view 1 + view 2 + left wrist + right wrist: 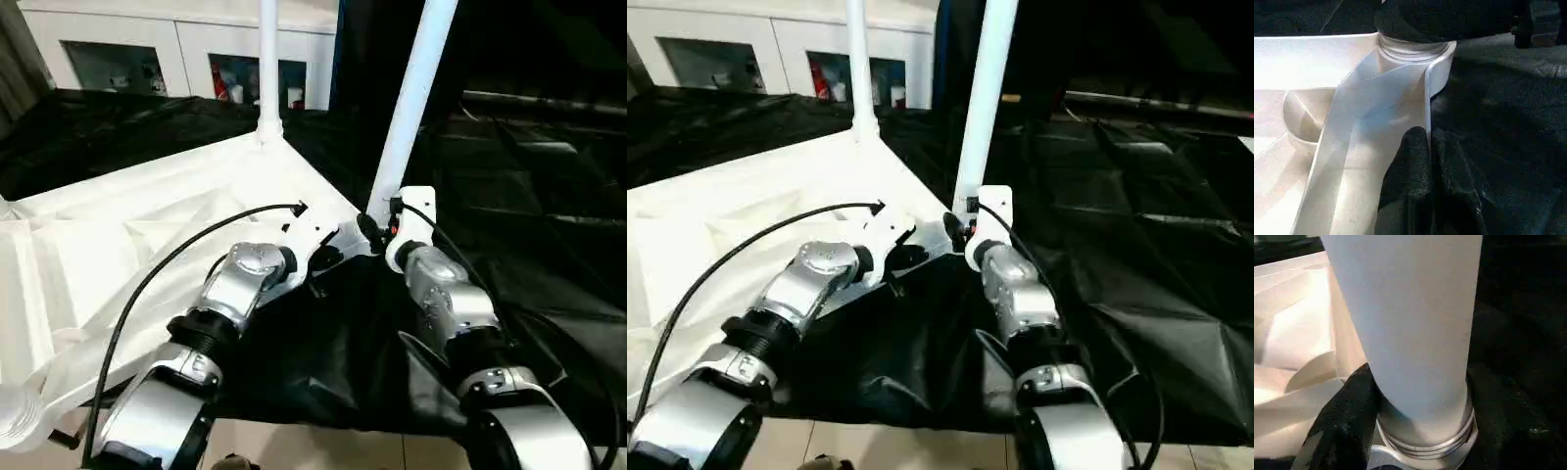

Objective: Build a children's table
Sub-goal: Rotate leg to tighten

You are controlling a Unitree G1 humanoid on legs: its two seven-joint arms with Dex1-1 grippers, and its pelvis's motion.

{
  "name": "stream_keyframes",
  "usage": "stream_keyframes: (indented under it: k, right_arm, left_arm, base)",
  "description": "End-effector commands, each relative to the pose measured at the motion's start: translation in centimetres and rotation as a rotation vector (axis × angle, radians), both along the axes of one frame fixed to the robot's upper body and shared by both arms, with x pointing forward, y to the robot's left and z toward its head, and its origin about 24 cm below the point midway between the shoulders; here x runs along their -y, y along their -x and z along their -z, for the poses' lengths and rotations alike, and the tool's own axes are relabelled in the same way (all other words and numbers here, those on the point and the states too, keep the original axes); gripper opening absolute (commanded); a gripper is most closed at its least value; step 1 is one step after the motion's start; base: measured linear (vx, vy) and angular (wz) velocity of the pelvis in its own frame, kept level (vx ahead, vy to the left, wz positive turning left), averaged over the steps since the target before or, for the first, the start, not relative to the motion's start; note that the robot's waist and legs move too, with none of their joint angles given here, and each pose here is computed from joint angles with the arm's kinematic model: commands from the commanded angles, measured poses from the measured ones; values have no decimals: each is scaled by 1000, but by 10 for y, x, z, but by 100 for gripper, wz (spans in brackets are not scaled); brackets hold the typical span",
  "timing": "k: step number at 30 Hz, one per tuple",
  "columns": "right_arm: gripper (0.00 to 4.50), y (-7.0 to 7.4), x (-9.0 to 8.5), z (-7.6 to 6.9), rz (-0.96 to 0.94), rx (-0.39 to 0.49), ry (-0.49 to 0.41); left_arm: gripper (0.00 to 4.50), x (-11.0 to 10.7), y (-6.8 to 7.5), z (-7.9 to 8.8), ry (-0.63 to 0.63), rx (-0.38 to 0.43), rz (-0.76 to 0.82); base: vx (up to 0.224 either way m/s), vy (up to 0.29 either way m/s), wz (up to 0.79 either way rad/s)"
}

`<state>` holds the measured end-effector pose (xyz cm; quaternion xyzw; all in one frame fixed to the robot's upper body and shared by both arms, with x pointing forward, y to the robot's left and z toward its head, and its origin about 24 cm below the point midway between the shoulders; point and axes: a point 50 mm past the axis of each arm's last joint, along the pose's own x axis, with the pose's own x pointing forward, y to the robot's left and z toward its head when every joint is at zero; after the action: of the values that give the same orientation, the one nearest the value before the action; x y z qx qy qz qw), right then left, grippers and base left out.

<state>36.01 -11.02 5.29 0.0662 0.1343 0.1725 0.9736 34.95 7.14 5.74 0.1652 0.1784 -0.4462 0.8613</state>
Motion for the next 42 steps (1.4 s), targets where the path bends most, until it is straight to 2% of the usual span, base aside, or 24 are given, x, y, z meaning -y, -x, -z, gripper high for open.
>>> stream_keyframes:
  k: [1, 3, 4, 5, 6, 7, 8, 9, 11, 12, 15, 23, 25, 33, 42]
  right_arm:
    - [325, 4, -14, -2, -150, 20, 6]
    - [340, 4, -8, -6, -194, 39, 36]
    - [354, 5, 2, -11, -277, 67, 92]
    - [360, 6, 4, -13, -301, 73, 108]
    - [360, 10, 11, -17, -391, 97, 155]
    - [360, 10, 12, -17, -403, 99, 161]
    - [360, 17, 21, -21, -511, 116, 206]
    - [360, 17, 21, -21, -511, 116, 206]
    - [360, 31, 35, -25, -696, 116, 258]
    - [360, 33, 36, -26, -720, 113, 266]
    - [360, 47, 45, -26, -866, 60, 284]
    - [360, 47, 45, -21, -869, 18, 281]
    - [333, 48, 44, -20, -866, 13, 281]
    - [276, 45, 41, -14, -848, 10, 308]
    - [265, 46, 35, -10, -824, 20, 283]
  left_arm:
    - [0, 8, 6, 1, 31, 3, 104]
    - [0, 2, 6, 1, 25, 0, 104]
    - [0, -7, 6, 1, 18, -2, 117]
    - [0, -9, 6, 1, 18, -2, 123]
    - [0, -16, 7, 1, 13, 1, 147]
    - [0, -17, 7, 1, 13, 2, 150]
    - [0, -25, 9, 0, 11, -7, 175]
    - [0, -25, 9, 0, 11, -7, 175]
    - [0, -36, 15, -3, 25, -26, 264]
    - [0, -38, 17, -4, 30, -34, 282]
    - [0, -48, 25, -7, 37, -60, 382]
    - [0, -57, 35, -8, 58, -115, 451]
    - [0, -57, 35, -8, 60, -115, 451]
    - [0, -56, 36, -8, 64, -116, 454]
    - [0, -57, 37, -8, 56, -115, 446]
  base:
    - [0, 0, 0]
    - [0, 0, 0]
    - [0, 0, 0]
    - [0, 0, 0]
    - [0, 0, 0]
    - [0, 0, 0]
    - [0, 0, 0]
    - [0, 0, 0]
    - [0, 0, 0]
    - [0, 0, 0]
    - [0, 0, 0]
    - [0, 0, 0]
    - [0, 0, 0]
    - [0, 0, 0]
    - [0, 0, 0]
